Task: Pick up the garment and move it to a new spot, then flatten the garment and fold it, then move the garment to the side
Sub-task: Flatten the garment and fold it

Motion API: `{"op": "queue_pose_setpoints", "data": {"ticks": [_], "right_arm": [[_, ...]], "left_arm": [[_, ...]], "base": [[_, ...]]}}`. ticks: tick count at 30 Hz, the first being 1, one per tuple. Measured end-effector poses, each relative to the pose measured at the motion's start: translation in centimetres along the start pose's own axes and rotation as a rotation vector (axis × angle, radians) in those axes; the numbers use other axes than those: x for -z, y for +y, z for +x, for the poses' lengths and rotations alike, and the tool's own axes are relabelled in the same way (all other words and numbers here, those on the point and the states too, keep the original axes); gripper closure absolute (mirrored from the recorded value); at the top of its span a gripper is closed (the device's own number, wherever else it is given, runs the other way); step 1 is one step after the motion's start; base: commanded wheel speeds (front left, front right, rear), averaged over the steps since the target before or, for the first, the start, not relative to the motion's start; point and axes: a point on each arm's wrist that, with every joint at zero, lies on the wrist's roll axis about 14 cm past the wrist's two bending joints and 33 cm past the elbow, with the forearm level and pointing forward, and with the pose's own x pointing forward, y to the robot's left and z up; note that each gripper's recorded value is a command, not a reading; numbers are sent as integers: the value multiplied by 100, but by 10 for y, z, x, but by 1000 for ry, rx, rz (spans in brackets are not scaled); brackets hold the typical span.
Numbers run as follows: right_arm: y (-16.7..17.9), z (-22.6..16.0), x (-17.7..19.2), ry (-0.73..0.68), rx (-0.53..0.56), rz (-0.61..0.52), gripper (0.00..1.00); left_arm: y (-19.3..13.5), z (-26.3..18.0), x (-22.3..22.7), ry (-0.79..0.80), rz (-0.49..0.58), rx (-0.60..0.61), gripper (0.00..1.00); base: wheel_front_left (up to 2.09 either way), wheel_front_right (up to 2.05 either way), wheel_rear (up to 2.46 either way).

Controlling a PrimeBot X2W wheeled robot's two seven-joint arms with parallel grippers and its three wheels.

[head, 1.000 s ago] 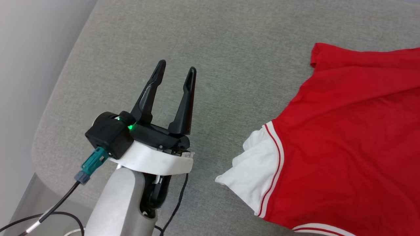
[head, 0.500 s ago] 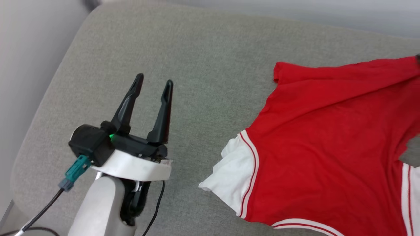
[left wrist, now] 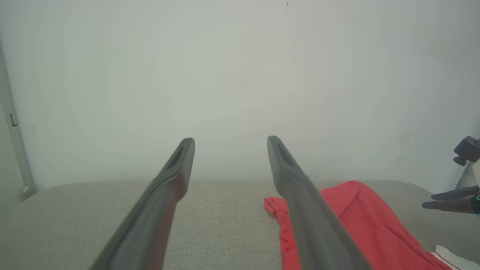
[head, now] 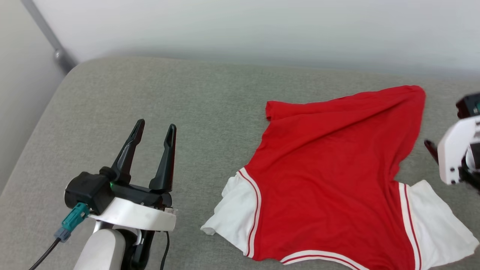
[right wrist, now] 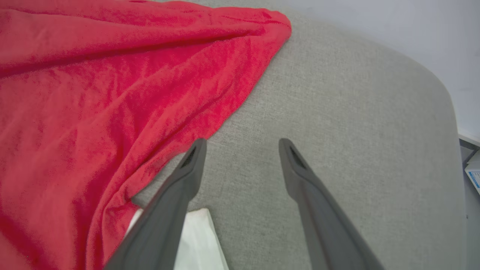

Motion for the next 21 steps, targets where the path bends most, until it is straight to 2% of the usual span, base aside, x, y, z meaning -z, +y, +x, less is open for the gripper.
{"op": "queue_pose_setpoints", "data": {"ticks": [5,10,13,21], "right_arm": [[-25,-24,62,106,40,50,0],[-27,-42,130,244,28,125,0],[-18,-47,150,279,-5,166,0],[-11,-45,160,288,-38,226,0]], "left_arm": [[-13,2,-1,-7,-18,36,0],[-17,3,2,-3,-30,46,0],[-18,4,7,8,-36,47,0],[-25,12,17,26,-52,63,0]], "base": [[0,0,0],[0,0,0],[0,0,0],[0,0,0]]}}
